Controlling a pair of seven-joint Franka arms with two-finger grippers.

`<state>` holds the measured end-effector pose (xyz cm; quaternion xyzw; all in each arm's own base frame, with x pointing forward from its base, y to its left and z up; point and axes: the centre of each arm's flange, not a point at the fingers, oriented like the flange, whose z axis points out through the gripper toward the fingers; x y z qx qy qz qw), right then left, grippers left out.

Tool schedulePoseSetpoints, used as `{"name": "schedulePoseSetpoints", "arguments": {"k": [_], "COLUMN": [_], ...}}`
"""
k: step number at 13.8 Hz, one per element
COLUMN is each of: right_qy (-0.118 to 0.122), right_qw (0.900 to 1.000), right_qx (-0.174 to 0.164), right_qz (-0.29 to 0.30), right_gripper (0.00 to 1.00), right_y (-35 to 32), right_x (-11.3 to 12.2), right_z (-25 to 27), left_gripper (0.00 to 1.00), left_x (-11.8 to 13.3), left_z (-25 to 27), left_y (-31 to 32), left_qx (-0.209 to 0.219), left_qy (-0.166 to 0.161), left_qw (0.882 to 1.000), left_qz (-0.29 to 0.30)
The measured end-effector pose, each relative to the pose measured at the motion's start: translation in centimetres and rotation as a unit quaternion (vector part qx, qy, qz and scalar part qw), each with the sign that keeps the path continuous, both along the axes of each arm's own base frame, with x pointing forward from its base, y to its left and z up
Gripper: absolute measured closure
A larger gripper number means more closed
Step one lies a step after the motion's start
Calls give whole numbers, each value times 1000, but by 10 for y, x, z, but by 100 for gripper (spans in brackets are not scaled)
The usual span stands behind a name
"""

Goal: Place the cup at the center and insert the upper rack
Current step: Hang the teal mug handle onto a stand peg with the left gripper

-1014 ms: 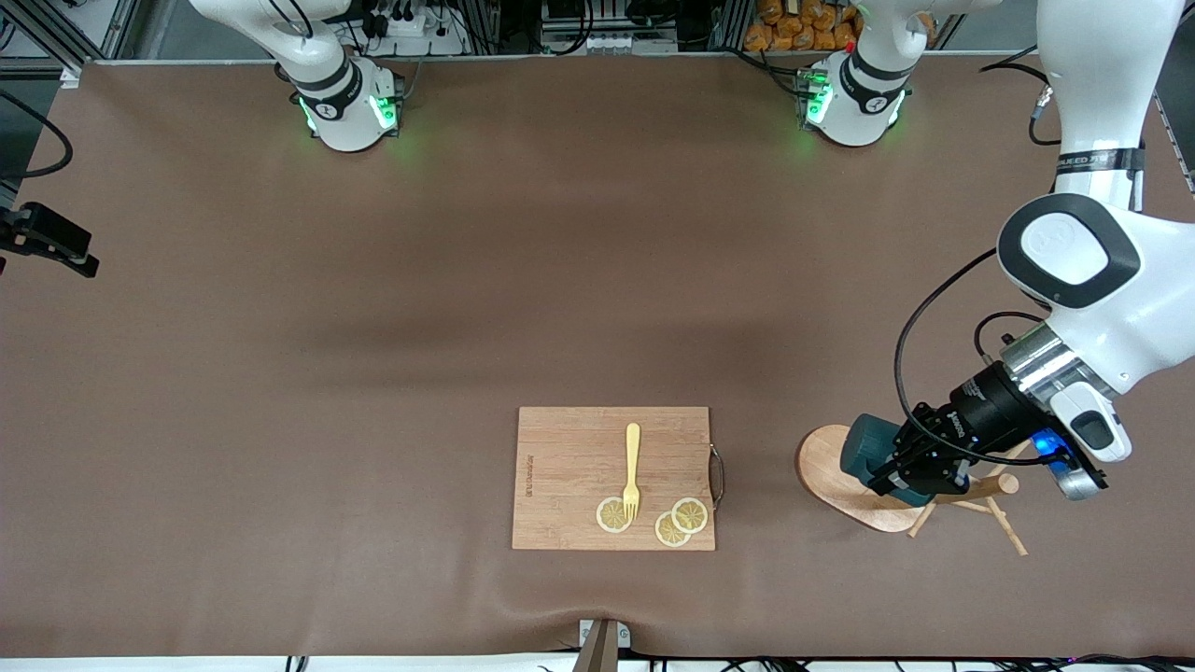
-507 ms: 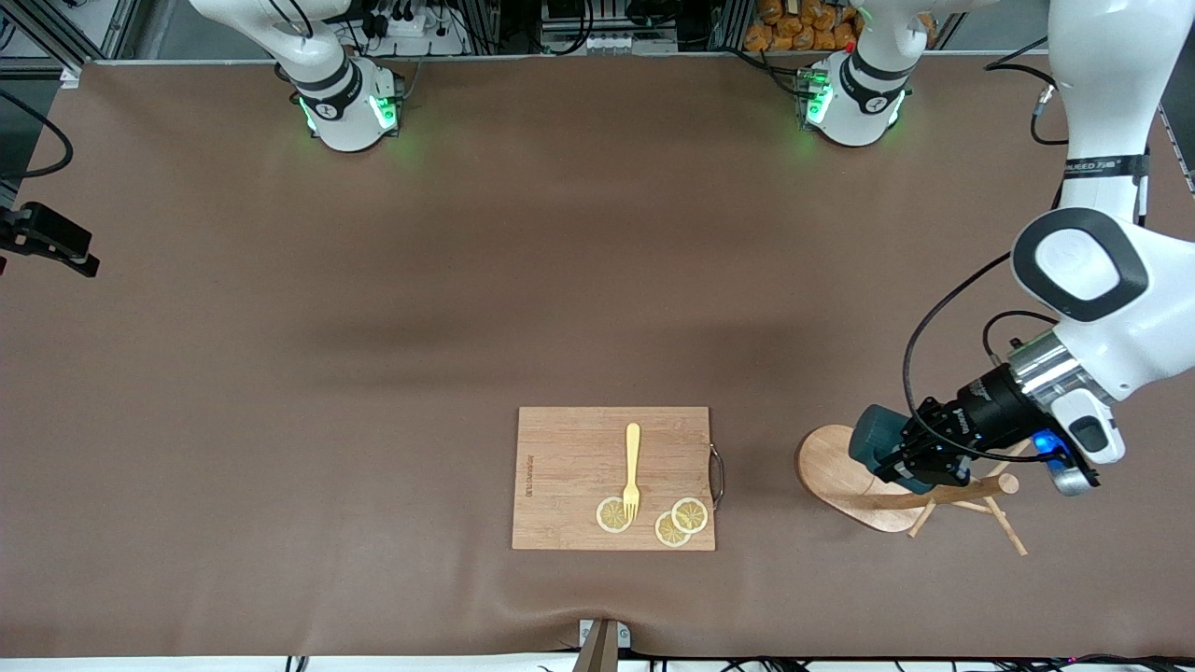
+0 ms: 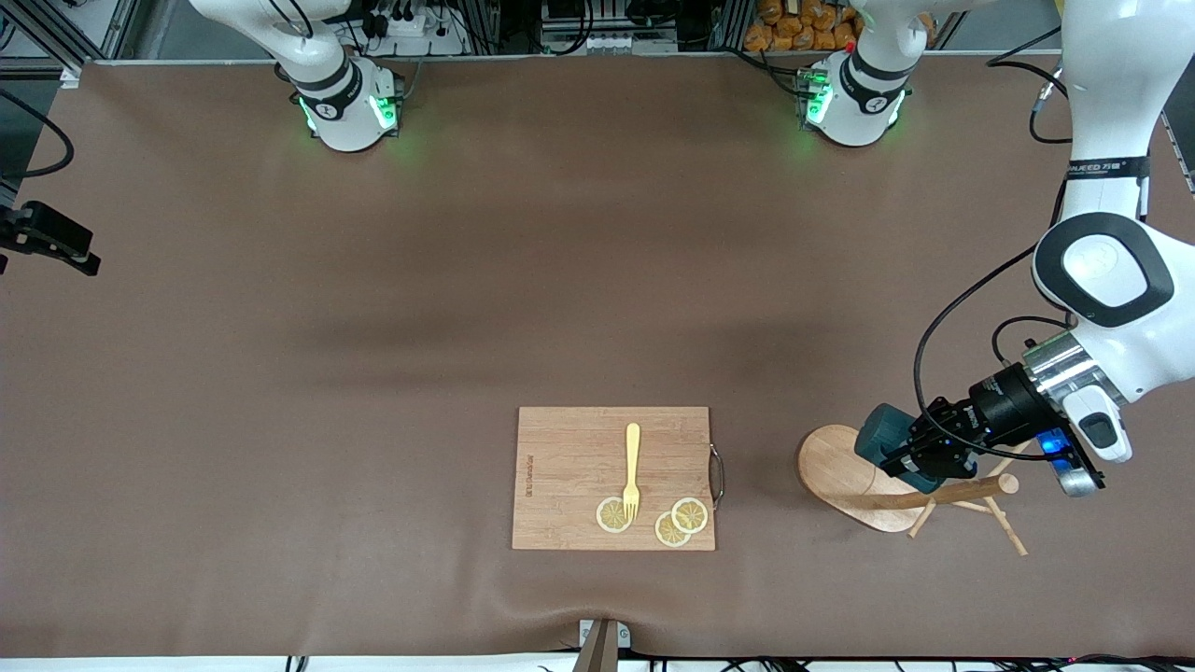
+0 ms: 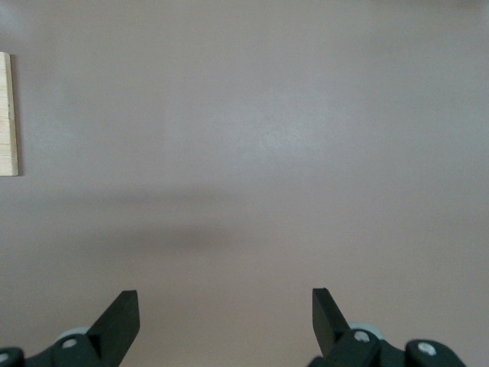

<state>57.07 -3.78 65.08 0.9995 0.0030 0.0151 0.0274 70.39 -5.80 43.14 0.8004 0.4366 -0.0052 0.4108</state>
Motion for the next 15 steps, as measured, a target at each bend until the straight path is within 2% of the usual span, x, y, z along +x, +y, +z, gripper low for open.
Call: {"name": "schedulePoseSetpoints", "arguments": {"k": [4, 7, 15], "right_qy": [1, 1, 1], "right_qw": [1000, 1000, 1000], "right_qx": [0, 0, 0], "right_qz": [-1, -1, -1], "right_gripper": [0, 0, 0], "right_y": [-1, -1, -1], "right_x": [0, 0, 0], "right_z": [0, 0, 0], "left_gripper": [95, 95, 95], "left_x": [1, 3, 7], "left_z": [-4, -9, -29], "left_y": [9, 17, 56], "left_qx": [-3, -26, -54], "left_qy": [4, 8, 21], "left_qw": [1000, 999, 996], "left_qz": [7, 22, 63]}}
